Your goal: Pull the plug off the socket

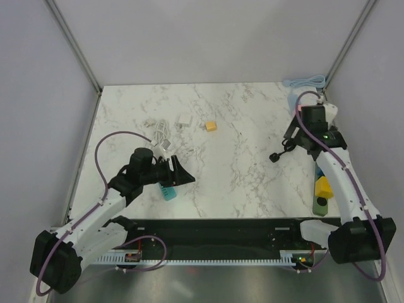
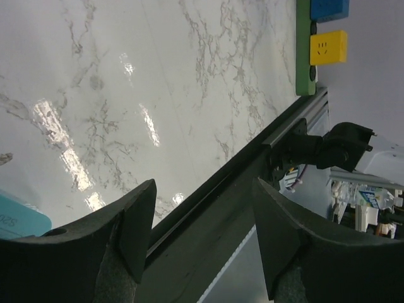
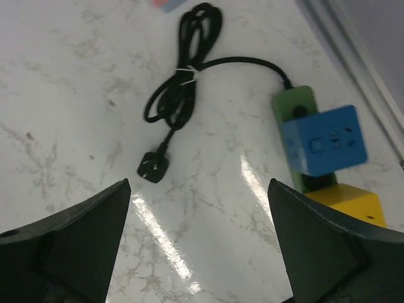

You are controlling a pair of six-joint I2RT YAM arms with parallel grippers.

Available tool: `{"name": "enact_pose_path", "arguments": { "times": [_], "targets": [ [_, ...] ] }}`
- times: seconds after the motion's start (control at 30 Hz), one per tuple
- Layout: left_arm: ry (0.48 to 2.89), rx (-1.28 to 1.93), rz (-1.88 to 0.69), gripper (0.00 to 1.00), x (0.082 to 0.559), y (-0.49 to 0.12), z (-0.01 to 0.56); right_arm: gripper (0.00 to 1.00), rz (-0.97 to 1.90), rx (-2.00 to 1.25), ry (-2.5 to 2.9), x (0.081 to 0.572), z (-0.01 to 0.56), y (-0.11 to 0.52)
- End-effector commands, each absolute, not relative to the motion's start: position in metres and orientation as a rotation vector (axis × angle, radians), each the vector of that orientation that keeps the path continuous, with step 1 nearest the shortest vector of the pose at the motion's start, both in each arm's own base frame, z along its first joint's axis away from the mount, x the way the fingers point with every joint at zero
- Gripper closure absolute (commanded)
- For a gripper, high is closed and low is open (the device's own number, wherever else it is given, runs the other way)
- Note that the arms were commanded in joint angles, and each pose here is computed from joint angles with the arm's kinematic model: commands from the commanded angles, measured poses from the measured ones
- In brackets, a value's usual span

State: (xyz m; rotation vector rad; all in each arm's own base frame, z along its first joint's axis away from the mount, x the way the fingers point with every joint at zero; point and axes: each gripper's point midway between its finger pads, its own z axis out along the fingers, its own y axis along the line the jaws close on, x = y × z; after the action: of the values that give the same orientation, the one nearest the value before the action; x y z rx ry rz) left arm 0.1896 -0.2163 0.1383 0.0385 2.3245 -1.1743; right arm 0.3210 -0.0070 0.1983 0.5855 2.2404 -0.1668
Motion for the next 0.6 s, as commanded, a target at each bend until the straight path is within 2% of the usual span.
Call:
{"name": "enact_pose_path", "arguments": {
  "times": [0.0, 0.27, 0.57],
  "targets": [
    [2.213, 0.217, -1.283, 0.31, 0.187, -0.233, 0.164, 0.02, -0.288, 0.82, 2.214, 0.28, 0.193, -0.061],
    [2.159, 0.306, -1.418, 0.31, 0.168, -0.243, 0.193, 0.02, -0.439, 1.159, 2.115, 0.242, 0.181, -0.14],
    [2.132, 0.456, -1.47, 0.3, 0.15, -0.258, 0.212, 0.02, -0.312, 1.14, 2.198, 0.259, 0.136, -0.152]
  ]
}}
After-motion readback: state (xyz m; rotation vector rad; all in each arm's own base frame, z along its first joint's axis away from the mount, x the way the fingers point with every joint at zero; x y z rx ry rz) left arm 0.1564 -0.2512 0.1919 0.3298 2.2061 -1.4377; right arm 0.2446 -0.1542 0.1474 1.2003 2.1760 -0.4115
